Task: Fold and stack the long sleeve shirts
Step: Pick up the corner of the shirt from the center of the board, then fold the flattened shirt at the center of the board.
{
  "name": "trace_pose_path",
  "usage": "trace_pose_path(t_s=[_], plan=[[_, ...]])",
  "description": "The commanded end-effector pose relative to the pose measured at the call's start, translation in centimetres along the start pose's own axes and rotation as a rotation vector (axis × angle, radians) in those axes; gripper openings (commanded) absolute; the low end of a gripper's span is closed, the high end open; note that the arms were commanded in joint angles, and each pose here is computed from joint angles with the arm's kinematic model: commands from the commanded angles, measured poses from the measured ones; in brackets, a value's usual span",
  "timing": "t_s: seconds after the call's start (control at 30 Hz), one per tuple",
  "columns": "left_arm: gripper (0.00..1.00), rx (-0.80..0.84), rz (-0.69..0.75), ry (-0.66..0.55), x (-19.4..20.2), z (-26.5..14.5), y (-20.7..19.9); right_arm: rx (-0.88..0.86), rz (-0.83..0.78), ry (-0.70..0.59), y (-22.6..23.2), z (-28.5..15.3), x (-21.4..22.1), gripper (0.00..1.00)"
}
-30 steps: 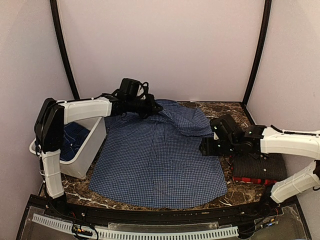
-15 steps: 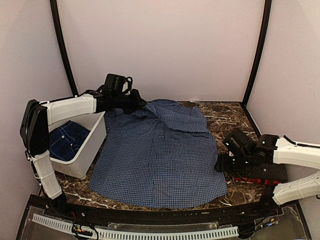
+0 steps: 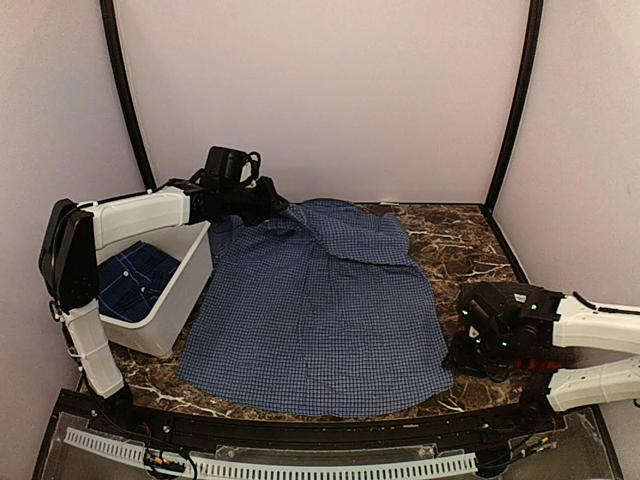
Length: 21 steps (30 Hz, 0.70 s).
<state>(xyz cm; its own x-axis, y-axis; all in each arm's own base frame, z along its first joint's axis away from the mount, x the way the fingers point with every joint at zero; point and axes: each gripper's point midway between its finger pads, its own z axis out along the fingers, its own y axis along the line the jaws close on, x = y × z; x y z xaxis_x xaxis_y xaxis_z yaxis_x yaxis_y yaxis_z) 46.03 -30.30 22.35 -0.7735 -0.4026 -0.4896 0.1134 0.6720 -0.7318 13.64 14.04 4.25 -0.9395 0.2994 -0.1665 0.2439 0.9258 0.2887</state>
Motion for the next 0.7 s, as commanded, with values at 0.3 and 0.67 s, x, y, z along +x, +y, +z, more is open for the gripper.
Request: trace_pose_path(t_s=[0.3, 0.67], plan=[[0.00, 0.057, 0.062, -0.062, -2.9, -2.1, -3.1, -0.074, 0.009, -0.020, 1.1, 0.1, -0.4, 0.06], [0.00, 0.090, 0.180, -0.142, -7.0, -4.1, -6.2, -0.181, -0.203, -0.055, 7.8, -3.1, -1.3, 0.00]])
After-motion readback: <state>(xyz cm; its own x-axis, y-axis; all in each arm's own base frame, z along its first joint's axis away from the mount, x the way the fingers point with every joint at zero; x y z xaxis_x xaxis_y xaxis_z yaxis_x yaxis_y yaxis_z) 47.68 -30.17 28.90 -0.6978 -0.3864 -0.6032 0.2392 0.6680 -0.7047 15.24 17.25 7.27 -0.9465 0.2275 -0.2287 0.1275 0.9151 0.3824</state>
